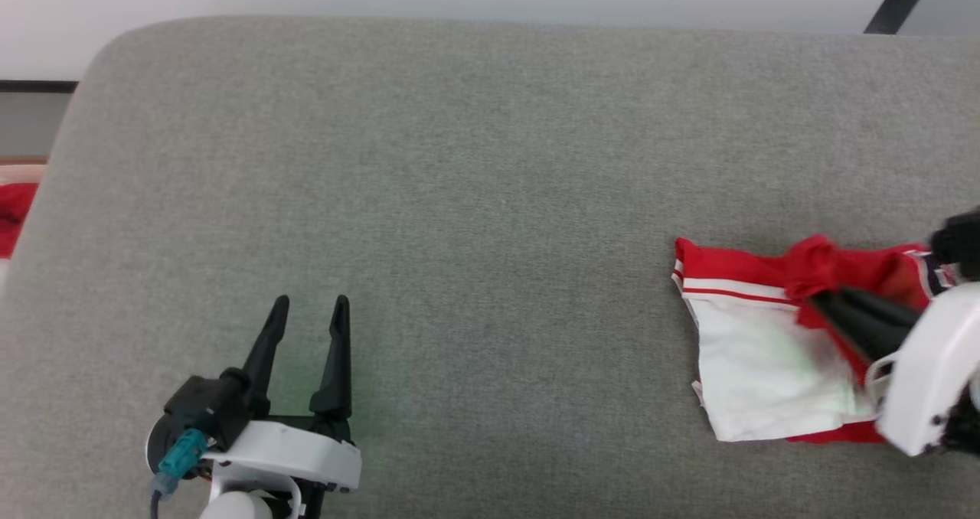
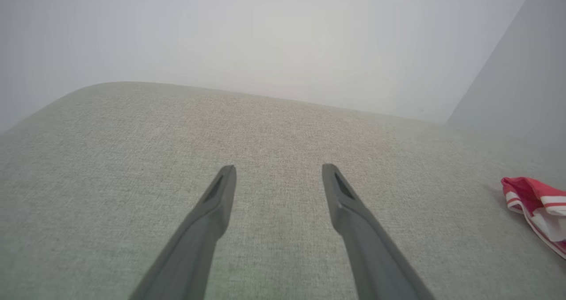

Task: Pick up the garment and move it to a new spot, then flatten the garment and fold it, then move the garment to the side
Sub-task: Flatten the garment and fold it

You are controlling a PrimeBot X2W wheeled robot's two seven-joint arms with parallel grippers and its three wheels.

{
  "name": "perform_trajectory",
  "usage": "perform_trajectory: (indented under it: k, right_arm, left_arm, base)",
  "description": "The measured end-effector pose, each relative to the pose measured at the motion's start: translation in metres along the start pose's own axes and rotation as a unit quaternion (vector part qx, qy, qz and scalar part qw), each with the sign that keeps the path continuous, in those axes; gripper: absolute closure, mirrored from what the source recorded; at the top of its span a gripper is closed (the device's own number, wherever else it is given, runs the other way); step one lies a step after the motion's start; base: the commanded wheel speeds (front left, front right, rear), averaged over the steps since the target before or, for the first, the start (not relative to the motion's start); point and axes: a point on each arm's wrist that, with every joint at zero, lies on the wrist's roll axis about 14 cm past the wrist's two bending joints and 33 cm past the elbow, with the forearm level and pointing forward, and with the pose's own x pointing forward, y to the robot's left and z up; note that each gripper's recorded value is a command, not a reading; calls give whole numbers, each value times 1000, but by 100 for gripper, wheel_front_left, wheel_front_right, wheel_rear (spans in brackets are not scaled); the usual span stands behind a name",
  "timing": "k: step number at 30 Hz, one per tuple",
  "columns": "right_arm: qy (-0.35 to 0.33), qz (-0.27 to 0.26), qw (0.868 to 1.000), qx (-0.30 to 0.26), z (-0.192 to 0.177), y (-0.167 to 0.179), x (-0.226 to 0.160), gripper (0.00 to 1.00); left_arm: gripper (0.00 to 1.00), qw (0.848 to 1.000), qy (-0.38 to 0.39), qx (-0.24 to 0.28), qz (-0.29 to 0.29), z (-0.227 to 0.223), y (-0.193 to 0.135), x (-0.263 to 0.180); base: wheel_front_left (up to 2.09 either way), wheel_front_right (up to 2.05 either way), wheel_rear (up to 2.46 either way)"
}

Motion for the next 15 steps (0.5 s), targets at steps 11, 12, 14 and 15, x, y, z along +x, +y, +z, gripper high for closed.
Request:
perform_trajectory:
  k: [11, 12, 14, 15]
  right_arm:
    - [22, 49, 999, -6, -17, 30, 35, 100]
    - [25, 51, 998, -5, -20, 31, 37, 100]
    - [28, 53, 998, -3, -24, 32, 41, 100]
    - [29, 53, 998, -3, -26, 32, 42, 100]
  left_arm:
    - [0, 1000, -1, -5, 10, 1, 4, -5]
    - [0, 1000, -1, -6, 10, 1, 4, -5]
    - [0, 1000, 1, -8, 11, 0, 3, -5]
    - [0, 1000, 2, -9, 11, -1, 3, -6]
  base:
    - [0, 0, 0]
    - [0, 0, 0]
    - [0, 0, 0]
    - [0, 0, 0]
